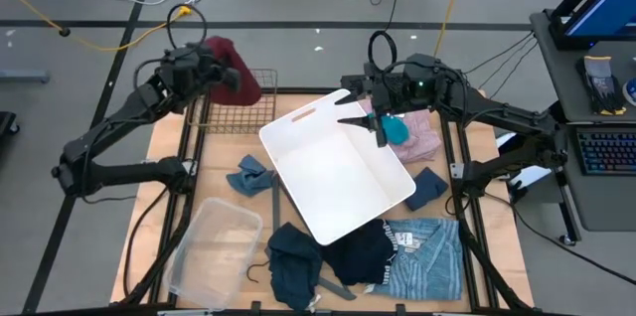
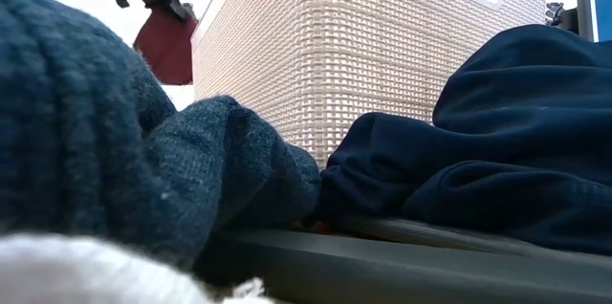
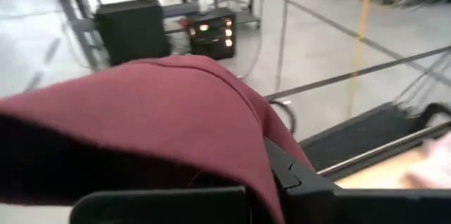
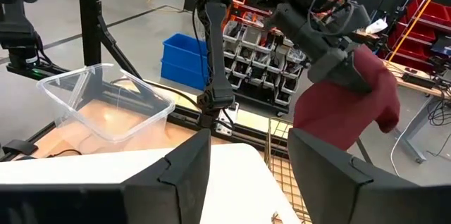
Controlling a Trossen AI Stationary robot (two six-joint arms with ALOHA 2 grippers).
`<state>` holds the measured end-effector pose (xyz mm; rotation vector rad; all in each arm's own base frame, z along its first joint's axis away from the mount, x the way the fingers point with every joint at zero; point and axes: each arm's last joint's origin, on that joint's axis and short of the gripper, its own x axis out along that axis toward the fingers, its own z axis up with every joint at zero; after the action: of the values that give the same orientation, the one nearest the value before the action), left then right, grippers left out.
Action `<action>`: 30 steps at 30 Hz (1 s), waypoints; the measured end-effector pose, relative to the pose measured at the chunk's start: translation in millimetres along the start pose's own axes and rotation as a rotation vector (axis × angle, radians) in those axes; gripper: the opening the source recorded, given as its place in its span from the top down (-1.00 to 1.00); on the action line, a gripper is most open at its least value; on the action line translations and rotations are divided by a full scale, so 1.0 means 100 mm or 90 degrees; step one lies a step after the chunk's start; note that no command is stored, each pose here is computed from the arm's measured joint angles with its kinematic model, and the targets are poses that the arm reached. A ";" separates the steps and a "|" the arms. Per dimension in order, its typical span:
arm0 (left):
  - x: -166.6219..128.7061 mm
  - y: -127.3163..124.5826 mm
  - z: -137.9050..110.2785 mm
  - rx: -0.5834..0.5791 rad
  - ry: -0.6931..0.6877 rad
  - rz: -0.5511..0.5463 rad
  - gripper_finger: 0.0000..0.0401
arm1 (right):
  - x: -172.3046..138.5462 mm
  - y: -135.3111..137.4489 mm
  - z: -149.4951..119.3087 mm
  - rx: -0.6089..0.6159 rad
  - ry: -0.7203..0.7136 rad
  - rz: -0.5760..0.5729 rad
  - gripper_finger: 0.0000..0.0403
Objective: Pick & Place Cloths
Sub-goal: Put the red underwear into the mesh basket
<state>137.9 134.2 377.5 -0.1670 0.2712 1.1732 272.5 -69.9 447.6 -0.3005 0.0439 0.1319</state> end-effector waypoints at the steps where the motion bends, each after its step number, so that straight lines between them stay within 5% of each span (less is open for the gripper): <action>1: 0.03 0.00 -0.01 0.012 0.004 0.012 1.00 | 0.00 0.00 0.00 0.000 0.000 0.000 0.10; 18: 0.81 -0.32 -0.39 0.280 0.168 0.043 1.00 | 0.00 0.00 0.00 0.003 0.000 0.001 0.12; 30: 0.94 -0.37 -0.61 0.329 0.264 0.022 1.00 | 0.00 0.00 0.00 0.023 0.000 0.001 0.13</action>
<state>198.3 187.3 291.4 0.0517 0.9337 1.0600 272.5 -69.8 447.6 -0.2638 0.0463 0.1323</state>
